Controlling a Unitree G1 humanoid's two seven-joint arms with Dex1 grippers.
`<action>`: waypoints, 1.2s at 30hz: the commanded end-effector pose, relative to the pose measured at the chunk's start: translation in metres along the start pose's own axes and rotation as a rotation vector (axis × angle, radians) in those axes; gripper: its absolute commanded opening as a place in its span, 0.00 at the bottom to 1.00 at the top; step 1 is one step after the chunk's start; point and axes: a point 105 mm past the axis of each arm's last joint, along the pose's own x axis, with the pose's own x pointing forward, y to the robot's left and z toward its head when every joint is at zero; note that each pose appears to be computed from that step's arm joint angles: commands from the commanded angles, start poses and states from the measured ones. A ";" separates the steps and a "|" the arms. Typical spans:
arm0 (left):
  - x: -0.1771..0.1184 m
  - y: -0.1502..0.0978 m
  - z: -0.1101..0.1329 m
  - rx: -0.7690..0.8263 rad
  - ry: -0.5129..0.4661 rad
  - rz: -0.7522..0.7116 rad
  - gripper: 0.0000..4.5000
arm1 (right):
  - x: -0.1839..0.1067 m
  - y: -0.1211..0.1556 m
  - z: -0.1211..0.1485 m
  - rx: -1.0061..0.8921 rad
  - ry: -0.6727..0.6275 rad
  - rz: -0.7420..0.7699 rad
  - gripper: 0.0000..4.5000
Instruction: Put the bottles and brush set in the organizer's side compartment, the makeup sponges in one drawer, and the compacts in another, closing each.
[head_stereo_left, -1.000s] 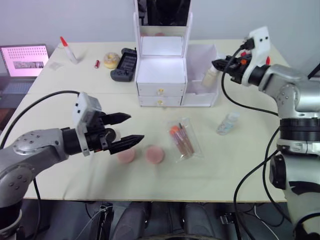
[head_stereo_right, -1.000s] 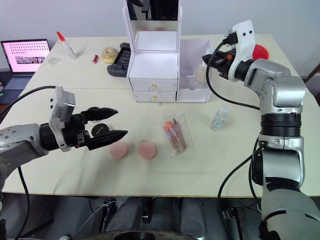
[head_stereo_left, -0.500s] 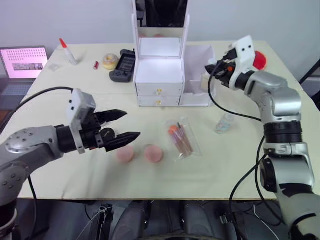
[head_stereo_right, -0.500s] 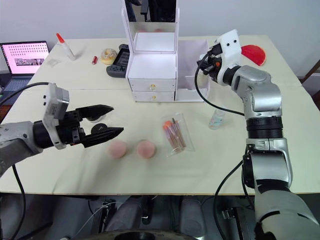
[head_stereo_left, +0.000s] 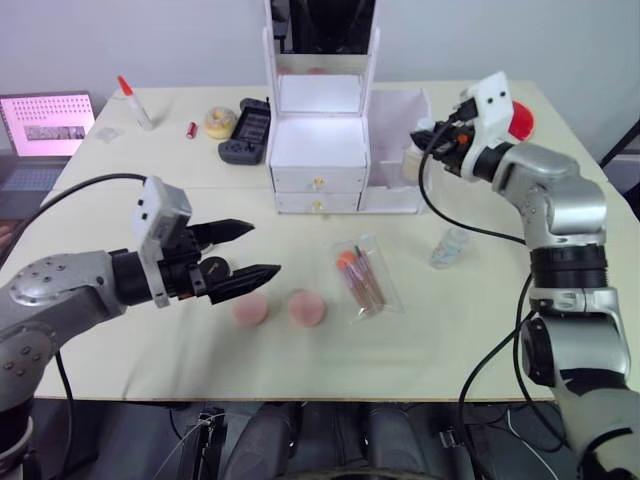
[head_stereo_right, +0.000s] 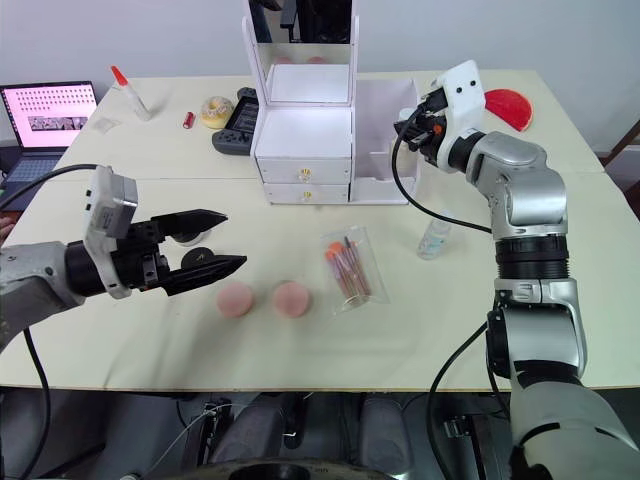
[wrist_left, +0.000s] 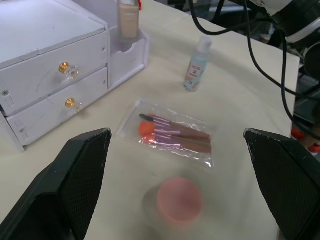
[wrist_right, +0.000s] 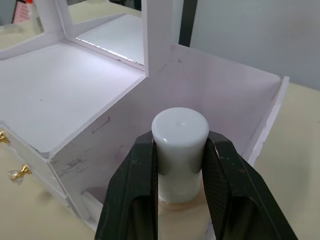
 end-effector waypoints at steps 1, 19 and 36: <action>-0.003 0.000 0.009 0.053 -0.017 0.008 1.00 | -0.002 0.002 0.023 -0.020 -0.070 0.045 0.16; -0.005 -0.001 0.008 0.059 -0.010 0.015 1.00 | 0.006 -0.001 0.018 -0.052 -0.095 0.054 0.16; -0.008 -0.001 0.008 0.067 0.003 0.030 1.00 | 0.016 0.001 -0.028 0.015 -0.033 -0.001 0.16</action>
